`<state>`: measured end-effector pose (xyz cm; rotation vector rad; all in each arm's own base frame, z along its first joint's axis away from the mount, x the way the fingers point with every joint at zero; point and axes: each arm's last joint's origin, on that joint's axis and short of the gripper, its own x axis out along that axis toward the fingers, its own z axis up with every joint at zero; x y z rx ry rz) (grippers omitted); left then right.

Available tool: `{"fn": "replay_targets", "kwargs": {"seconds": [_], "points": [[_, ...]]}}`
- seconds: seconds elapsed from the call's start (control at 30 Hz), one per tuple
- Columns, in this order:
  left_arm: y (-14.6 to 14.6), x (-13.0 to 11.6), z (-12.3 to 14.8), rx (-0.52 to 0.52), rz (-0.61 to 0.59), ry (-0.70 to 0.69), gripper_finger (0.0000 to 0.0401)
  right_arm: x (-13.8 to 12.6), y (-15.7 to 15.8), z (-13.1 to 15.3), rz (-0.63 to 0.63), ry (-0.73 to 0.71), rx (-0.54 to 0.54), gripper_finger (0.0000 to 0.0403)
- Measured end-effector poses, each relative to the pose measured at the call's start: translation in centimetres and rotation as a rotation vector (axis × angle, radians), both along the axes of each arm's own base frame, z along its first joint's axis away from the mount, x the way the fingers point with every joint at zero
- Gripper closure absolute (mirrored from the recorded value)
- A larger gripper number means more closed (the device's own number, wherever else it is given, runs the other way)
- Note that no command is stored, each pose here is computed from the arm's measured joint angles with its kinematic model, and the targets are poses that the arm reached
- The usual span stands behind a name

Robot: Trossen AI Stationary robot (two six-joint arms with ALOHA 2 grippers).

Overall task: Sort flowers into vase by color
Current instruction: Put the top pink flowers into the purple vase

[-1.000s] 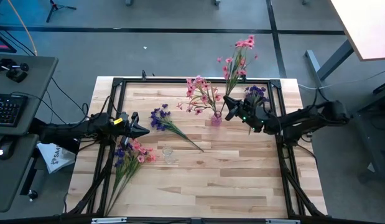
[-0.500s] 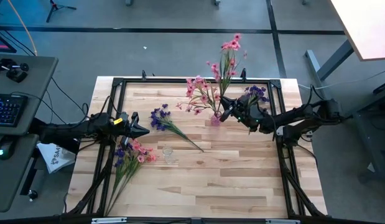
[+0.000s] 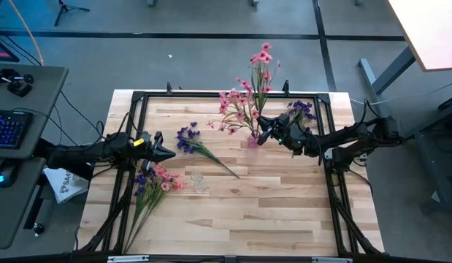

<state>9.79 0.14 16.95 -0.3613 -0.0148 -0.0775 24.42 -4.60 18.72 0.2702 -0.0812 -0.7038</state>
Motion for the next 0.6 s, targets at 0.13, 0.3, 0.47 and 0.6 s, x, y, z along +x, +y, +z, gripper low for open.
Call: {"fn": "replay_targets", "kwargs": {"seconds": [0.13,0.3,0.47,0.6], "points": [[0.0,0.0,0.0,0.000,0.000,0.000,0.0401,0.0,0.1,-0.1,0.027,0.024,-0.015,0.0351],[0.0,0.0,0.0,0.000,0.000,0.000,0.0401,0.1,0.3,-0.2,0.049,0.046,-0.025,0.0294],[0.0,0.0,0.0,0.000,0.000,0.000,0.0401,0.1,1.2,0.0,0.087,0.080,-0.062,0.0239],[0.0,0.0,0.0,0.000,0.000,0.000,0.0401,-0.2,1.8,0.2,0.112,0.112,-0.061,0.0209]]}}
